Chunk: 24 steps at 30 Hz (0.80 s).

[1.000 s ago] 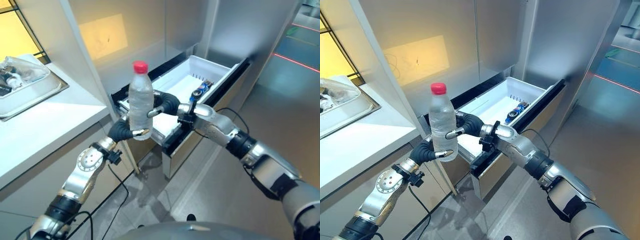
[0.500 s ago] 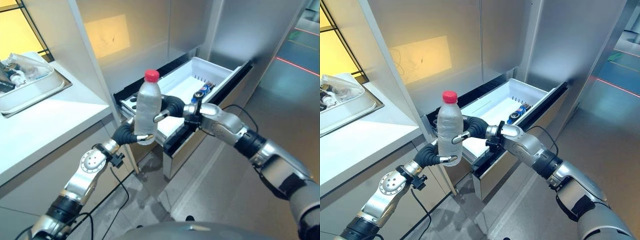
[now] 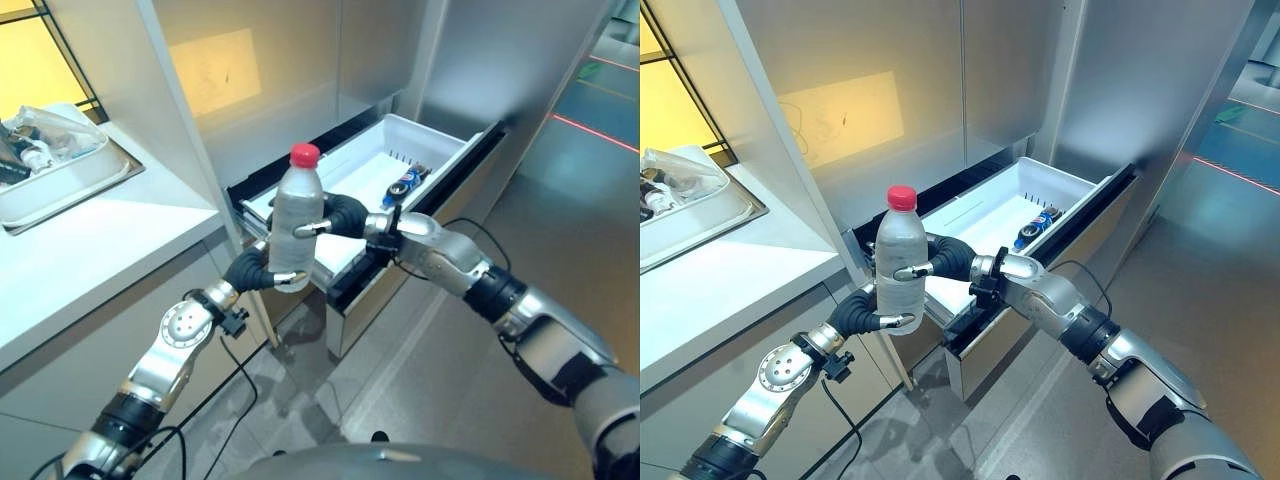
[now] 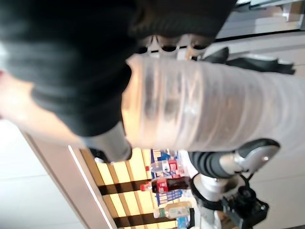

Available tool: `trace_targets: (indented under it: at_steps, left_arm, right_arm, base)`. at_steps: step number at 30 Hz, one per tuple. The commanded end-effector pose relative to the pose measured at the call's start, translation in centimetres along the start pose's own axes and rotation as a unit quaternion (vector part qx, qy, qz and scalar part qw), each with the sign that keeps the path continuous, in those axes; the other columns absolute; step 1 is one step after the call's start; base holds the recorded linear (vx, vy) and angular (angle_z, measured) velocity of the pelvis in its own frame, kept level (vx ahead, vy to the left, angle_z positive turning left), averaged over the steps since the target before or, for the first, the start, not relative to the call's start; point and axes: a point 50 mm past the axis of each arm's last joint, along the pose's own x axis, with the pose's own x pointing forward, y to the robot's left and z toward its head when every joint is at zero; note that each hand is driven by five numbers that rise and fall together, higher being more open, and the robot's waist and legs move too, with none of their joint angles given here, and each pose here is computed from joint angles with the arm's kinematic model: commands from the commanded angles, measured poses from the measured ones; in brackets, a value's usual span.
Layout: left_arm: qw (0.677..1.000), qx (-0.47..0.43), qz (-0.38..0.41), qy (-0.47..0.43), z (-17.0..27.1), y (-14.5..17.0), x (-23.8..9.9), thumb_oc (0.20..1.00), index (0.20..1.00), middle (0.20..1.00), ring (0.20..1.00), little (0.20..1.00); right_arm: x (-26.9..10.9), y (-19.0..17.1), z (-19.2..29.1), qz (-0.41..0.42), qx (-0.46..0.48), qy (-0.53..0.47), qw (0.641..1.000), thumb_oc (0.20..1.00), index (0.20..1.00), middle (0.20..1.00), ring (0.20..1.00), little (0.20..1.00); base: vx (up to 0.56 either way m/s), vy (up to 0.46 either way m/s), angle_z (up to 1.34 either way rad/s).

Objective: Take the drinks into the refrigerator

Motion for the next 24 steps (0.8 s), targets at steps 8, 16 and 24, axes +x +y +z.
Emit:
trace_targets:
  at_steps: [8, 16, 24]
  left_arm:
    - [0.985, 0.054, 0.056, -0.154, 6.5, 3.5, 4.3, 0.200, 0.200, 0.200, 0.200, 0.200]
    - [0.985, 0.053, 0.066, -0.153, 6.5, 3.6, 4.3, 0.200, 0.200, 0.200, 0.200, 0.200]
    - [0.984, 0.057, 0.070, -0.155, 6.6, 3.7, 4.3, 0.200, 0.200, 0.200, 0.200, 0.200]
  right_arm:
    - [6.4, 8.8, 0.5, 0.221, 0.069, -0.080, 0.970, 0.200, 0.200, 0.200, 0.200, 0.200]
    - [6.7, 9.2, -0.4, 0.215, 0.101, -0.087, 0.967, 0.959, 0.959, 0.959, 0.959, 0.959]
    - [6.6, 8.9, -0.2, 0.208, 0.095, -0.087, 0.970, 1.000, 1.000, 1.000, 1.000, 1.000]
  base:
    - [0.00, 0.000, 0.00]
    - [0.00, 0.000, 0.00]
    - [0.00, 0.000, 0.00]
